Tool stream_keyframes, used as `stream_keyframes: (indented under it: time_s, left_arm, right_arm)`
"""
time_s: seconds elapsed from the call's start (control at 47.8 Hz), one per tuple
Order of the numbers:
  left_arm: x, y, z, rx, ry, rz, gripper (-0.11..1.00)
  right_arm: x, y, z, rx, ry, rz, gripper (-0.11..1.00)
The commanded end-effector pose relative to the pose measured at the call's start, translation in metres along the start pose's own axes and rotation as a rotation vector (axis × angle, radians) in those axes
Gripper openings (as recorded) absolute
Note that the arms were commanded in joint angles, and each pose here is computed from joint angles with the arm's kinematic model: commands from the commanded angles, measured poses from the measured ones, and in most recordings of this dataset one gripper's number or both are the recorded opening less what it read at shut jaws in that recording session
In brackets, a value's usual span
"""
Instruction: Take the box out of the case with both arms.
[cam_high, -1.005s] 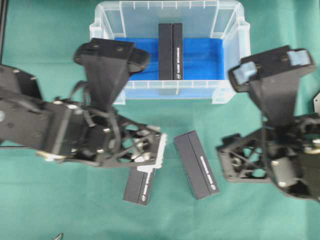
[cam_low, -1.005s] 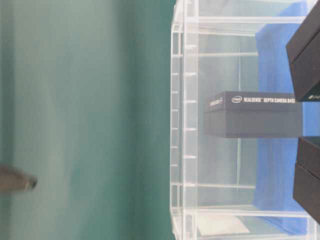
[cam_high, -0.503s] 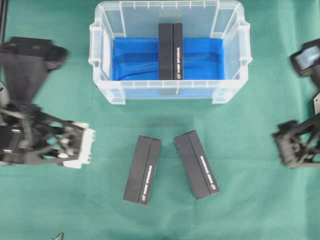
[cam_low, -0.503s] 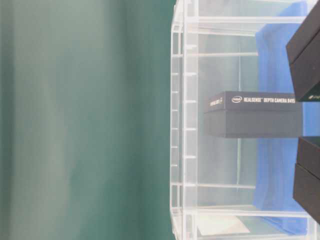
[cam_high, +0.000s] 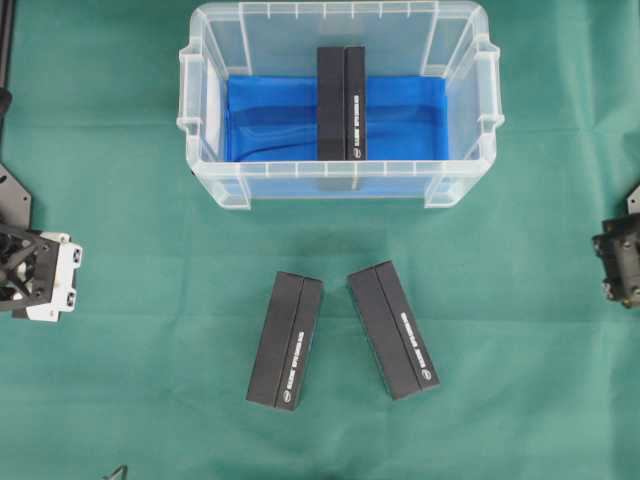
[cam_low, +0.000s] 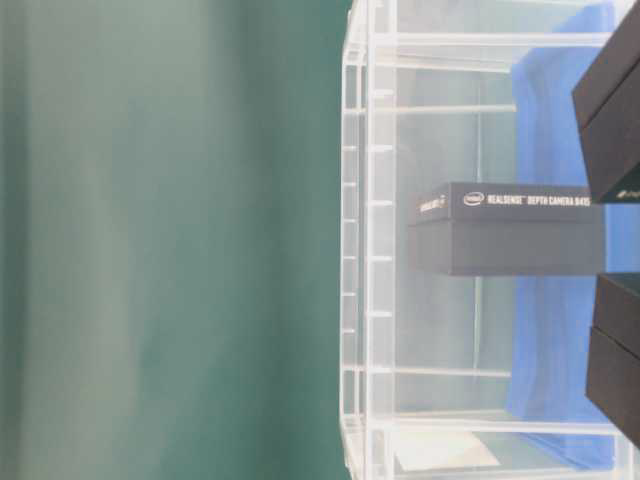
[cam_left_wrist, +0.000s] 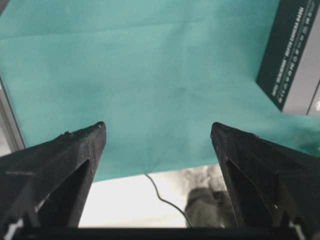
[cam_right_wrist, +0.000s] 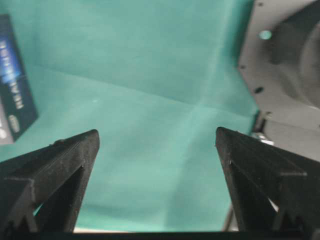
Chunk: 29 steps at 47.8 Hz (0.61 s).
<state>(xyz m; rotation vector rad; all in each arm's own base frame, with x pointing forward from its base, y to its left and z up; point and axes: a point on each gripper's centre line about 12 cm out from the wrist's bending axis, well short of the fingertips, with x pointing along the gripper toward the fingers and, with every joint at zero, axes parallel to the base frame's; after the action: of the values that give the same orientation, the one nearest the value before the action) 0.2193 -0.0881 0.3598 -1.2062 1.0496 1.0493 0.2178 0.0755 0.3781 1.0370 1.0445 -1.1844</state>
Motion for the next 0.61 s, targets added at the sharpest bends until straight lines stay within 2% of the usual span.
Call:
stream_keyframes:
  time_s: [0.0,0.586]
  left_arm:
    - [-0.0041,0.0000,0.0000,0.001,0.001,-0.013,0.81]
    - [-0.0037,-0.0007,-0.0003,0.000,0.001,-0.012,0.81]
  right_arm:
    - [-0.0025,0.0008,0.0001,-0.002,0.011,0.042,0.91]
    - [-0.0021,0.0046,-0.0014,0.007,0.018,0.062,0.91]
